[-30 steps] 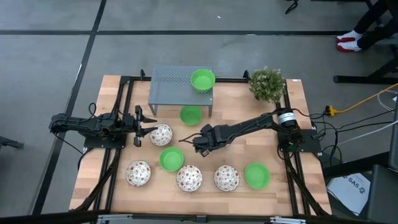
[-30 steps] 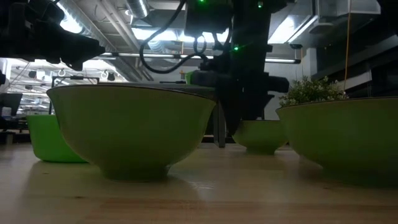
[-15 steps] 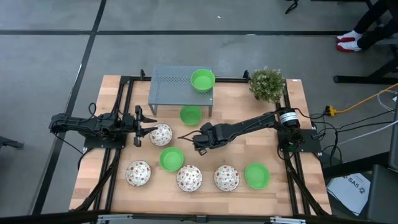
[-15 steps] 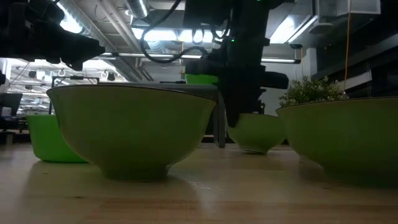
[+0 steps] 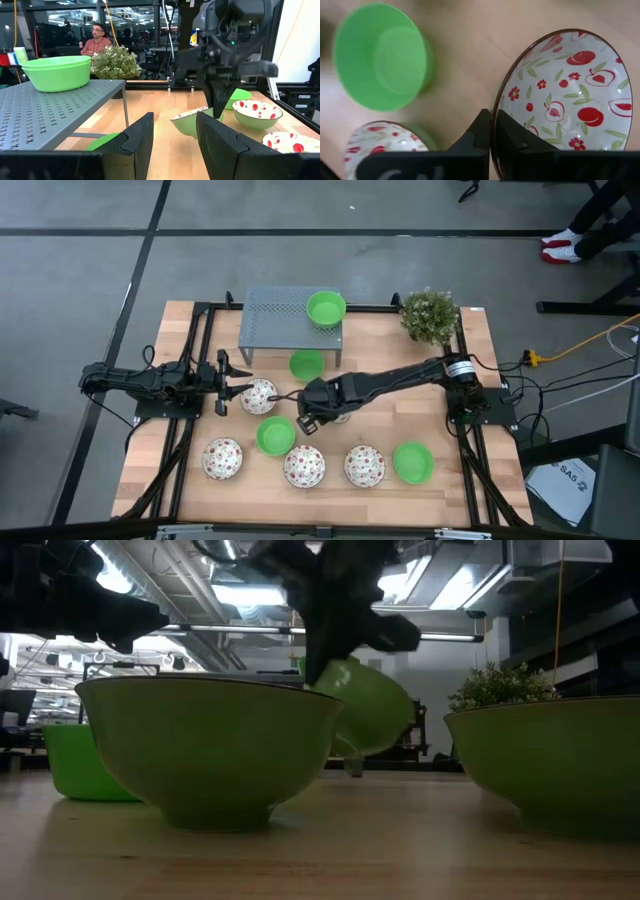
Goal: Pick & Place Mini bowls
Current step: Put the white patterned bowl on the shelf
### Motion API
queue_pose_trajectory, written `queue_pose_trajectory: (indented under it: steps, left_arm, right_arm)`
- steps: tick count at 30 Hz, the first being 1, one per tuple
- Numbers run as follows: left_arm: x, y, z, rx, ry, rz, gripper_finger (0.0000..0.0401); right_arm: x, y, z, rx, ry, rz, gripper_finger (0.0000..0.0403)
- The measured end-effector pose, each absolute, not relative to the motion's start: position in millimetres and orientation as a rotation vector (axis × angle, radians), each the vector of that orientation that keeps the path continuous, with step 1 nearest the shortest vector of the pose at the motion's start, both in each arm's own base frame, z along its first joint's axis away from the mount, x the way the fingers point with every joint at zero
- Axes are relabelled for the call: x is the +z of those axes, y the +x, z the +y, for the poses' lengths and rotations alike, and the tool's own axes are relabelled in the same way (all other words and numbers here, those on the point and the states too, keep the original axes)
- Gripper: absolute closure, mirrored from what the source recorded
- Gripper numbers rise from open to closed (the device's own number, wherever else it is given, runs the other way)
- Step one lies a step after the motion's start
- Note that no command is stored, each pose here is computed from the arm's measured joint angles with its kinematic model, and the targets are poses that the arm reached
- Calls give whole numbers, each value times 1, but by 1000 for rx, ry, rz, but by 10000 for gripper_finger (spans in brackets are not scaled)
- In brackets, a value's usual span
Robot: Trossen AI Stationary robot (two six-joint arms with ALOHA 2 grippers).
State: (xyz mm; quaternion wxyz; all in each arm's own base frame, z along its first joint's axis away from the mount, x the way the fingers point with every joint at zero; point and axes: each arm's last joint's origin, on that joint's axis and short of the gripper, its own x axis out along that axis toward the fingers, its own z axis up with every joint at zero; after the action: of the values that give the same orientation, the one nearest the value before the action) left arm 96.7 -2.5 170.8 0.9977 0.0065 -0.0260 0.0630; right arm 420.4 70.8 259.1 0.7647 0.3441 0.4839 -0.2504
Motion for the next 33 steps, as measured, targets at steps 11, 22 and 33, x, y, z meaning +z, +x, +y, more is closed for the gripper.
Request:
queue_pose_trajectory:
  steps: [11,22,33]
  left_arm:
    - [171,97,-2,126,13,-52,258]
    - [171,97,-2,126,13,-52,258]
    - [171,97,-2,126,13,-52,258]
  right_arm:
    - [313,431,72,-412,719,894,392]
    - [374,445,56,-213,560,600,392]
    - [411,450,6,-79,220,429,392]
